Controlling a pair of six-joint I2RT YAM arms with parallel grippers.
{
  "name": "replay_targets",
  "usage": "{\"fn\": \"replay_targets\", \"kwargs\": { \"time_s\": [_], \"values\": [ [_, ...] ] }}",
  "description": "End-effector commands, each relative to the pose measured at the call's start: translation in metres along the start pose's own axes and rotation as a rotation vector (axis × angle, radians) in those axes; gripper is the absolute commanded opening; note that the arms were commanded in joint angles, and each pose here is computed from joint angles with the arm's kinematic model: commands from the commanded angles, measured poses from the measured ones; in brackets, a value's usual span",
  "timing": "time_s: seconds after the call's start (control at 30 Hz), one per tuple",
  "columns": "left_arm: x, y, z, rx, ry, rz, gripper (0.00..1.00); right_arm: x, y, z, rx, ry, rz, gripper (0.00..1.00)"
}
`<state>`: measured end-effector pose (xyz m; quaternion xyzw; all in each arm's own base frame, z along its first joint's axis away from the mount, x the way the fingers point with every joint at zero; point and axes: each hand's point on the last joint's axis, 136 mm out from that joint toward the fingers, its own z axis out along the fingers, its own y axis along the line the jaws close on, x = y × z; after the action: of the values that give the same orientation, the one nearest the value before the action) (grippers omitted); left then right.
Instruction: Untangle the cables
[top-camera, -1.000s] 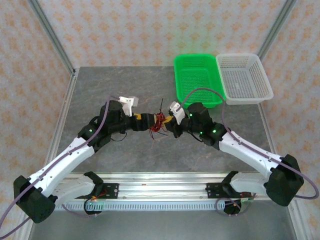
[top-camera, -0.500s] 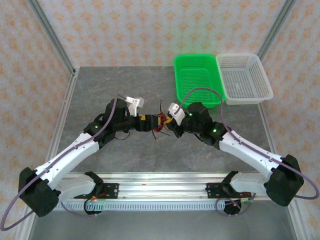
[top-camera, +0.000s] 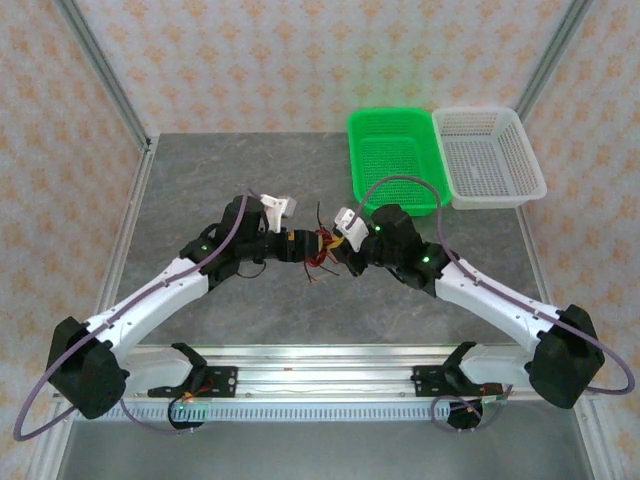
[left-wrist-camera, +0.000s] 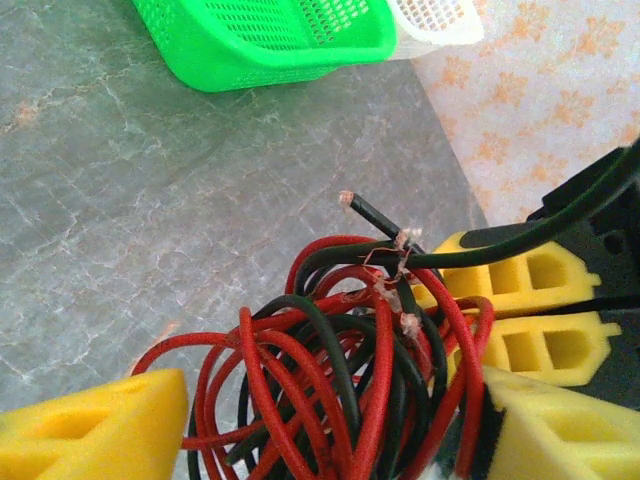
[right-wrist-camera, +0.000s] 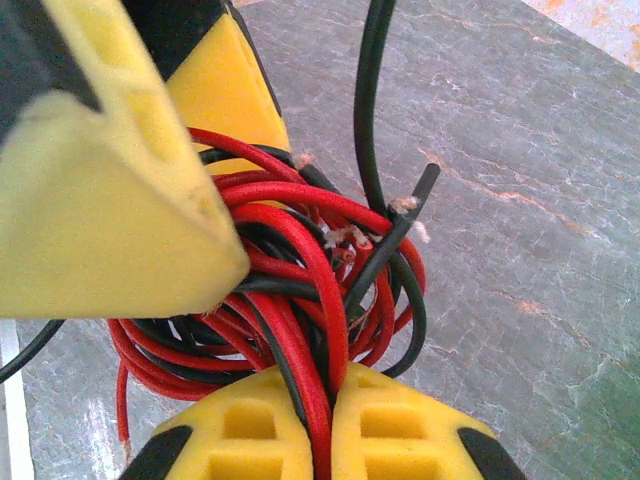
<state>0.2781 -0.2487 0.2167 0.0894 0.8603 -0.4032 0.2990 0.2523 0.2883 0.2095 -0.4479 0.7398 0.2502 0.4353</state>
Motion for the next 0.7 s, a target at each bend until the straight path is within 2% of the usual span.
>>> {"fn": "replay_targets", "kwargs": {
  "time_s": [0.0,0.2,0.3,0.4,0.43,0.67],
  "values": [
    [-0.009,-0.009,0.002,0.032,-0.024,0.031,0.65,-0.026,-0.002,-0.010,0.006,-0.074,-0.018,0.00],
    [-0.004,-0.002,0.007,0.019,-0.014,0.015,0.45,-0.035,-0.003,-0.022,0.031,-0.115,-0.022,0.00],
    [0.000,0.001,0.011,0.017,0.004,-0.005,0.28,-0.038,-0.005,-0.027,0.050,-0.134,-0.019,0.00],
    [0.007,0.007,0.015,0.015,0.016,-0.033,0.04,-0.045,-0.008,-0.035,0.082,-0.171,-0.003,0.00],
    [0.009,0.009,0.016,0.014,0.016,-0.045,0.00,-0.047,-0.009,-0.038,0.095,-0.187,0.006,0.00],
    [0.003,0.008,0.011,0.034,-0.062,-0.114,0.00,-0.061,-0.023,-0.058,0.184,-0.320,0.213,0.01]
  ]
}}
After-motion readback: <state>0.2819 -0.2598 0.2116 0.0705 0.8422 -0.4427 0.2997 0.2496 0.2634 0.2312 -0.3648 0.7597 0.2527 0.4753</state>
